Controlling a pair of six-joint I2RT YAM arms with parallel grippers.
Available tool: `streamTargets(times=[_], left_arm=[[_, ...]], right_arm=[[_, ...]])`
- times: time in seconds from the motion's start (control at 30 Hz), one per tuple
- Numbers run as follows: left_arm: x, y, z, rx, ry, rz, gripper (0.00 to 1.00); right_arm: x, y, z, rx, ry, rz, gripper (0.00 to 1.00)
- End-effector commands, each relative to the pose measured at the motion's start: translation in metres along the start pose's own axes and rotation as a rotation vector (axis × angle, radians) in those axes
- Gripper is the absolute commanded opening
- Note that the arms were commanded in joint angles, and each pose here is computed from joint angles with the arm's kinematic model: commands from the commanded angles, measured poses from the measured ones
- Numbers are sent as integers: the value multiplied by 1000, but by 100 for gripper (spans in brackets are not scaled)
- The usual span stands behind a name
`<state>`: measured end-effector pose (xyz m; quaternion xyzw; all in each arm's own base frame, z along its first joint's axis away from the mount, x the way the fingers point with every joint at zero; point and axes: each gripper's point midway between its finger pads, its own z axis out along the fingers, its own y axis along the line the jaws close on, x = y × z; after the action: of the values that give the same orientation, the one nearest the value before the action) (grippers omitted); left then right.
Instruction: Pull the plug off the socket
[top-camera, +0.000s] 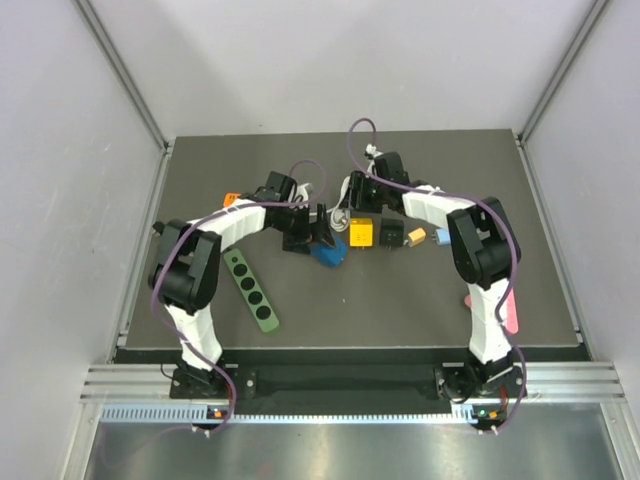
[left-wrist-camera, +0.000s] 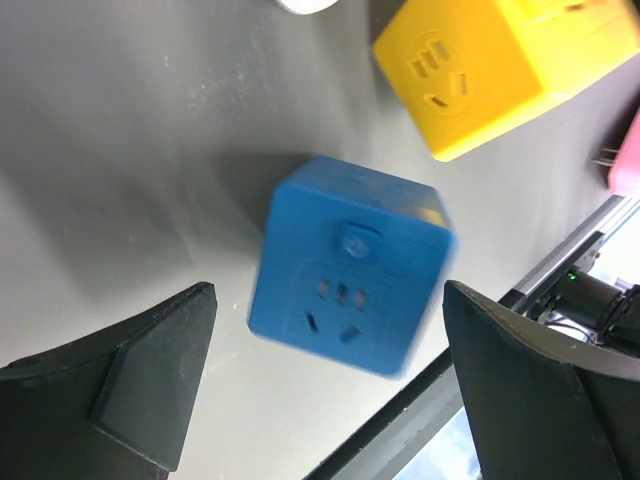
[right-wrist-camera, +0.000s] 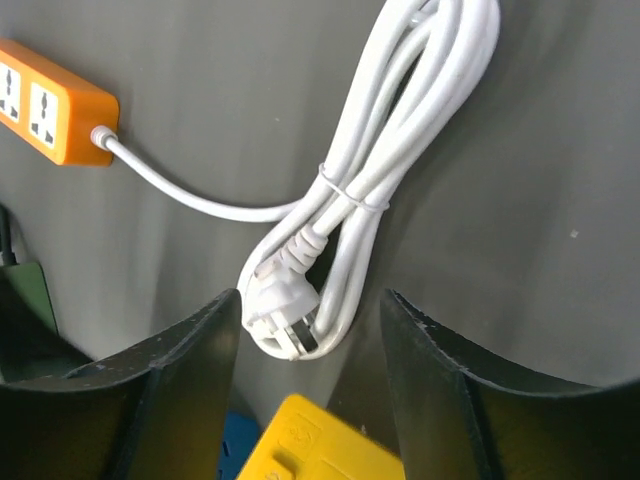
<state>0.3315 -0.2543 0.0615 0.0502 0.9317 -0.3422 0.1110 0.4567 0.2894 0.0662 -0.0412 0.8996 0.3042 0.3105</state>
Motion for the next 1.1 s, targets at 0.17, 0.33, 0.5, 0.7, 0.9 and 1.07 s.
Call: streamTargets(times=[0.17, 0.33, 0.5, 0.7, 0.9, 1.07], left_arm=[[-36, -48, -69, 45, -201, 108, 99], [-38, -59, -100, 41, -266, 134, 99], [-21, -66, -130, 24, -298, 156, 99], [21, -59, -141, 32, -289, 125, 98], [51, -47, -143, 13, -274, 81, 98], [59, -41, -143, 15, -299, 69, 98]], right_arm=[[-11, 30, 21, -47, -26, -44, 48], [-11, 40, 41, -63, -29, -32, 43], [-16, 53, 67, -95, -50, 14, 41], [-44, 82, 108, -171, -98, 39, 41], [-80, 113, 118, -263, -166, 72, 42], [-94, 125, 93, -267, -193, 22, 48]])
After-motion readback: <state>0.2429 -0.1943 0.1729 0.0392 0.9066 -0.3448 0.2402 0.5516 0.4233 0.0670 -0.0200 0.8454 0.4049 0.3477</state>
